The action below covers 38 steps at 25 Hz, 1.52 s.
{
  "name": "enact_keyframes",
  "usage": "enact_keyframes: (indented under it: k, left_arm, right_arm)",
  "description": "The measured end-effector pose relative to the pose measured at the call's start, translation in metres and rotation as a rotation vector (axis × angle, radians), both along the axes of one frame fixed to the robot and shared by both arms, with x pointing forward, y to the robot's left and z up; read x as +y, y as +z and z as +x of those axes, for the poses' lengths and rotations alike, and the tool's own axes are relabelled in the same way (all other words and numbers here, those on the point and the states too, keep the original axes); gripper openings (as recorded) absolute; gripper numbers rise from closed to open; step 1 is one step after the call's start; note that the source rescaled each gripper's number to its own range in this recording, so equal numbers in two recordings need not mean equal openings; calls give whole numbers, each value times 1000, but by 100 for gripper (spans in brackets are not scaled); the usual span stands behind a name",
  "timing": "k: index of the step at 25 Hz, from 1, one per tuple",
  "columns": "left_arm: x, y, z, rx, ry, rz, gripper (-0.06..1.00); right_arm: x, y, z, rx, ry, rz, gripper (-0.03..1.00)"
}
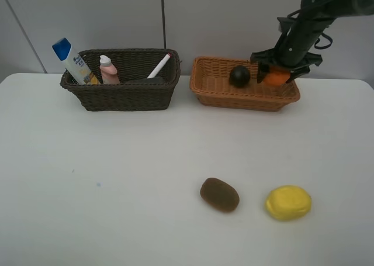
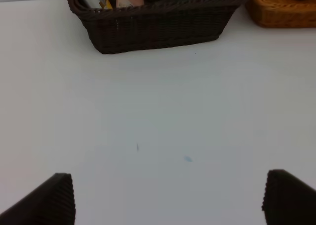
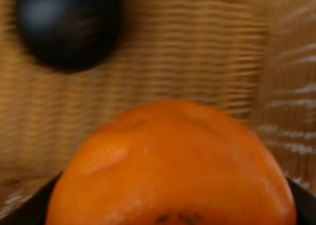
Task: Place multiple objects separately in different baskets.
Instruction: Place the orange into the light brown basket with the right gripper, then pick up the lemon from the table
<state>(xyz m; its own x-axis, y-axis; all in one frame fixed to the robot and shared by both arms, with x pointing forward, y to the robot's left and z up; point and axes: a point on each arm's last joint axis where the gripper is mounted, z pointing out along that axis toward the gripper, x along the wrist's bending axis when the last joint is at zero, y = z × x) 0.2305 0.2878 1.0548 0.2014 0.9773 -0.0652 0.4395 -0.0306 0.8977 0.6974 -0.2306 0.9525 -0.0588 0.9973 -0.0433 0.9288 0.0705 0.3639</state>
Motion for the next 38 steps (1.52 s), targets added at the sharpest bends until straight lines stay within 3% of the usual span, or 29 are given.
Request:
enact_keyframes:
  k: [3,7,9,12,18,27,32,38]
  left_arm:
    - [0,0,0,0,0,0,100]
    - [0,0,0,0,0,0,100]
    - [0,0,0,0,0,0,100]
    - [0,0,0,0,0,0,100]
    - [0,0,0,0,0,0,100]
    - [0,0,0,0,0,0,100]
    - [0,0,0,0,0,0,100]
    - [0,0,0,0,0,0,100]
  right_arm:
    - [-11,-9,6,-7,-27,9,60]
    - [-11,-10,7,-14,-27,12,91]
    - [-11,-11,6,-1,-29,13,96]
    - [-12,-10,0,62,-38,7,96]
    - [-7,17,-33,306,-52,-16,96]
    - [26,61,-73,261,56,-29,96]
    - [43,76,-129,285,214,-73,96]
    - [38,78,-206,326,383,-144,96]
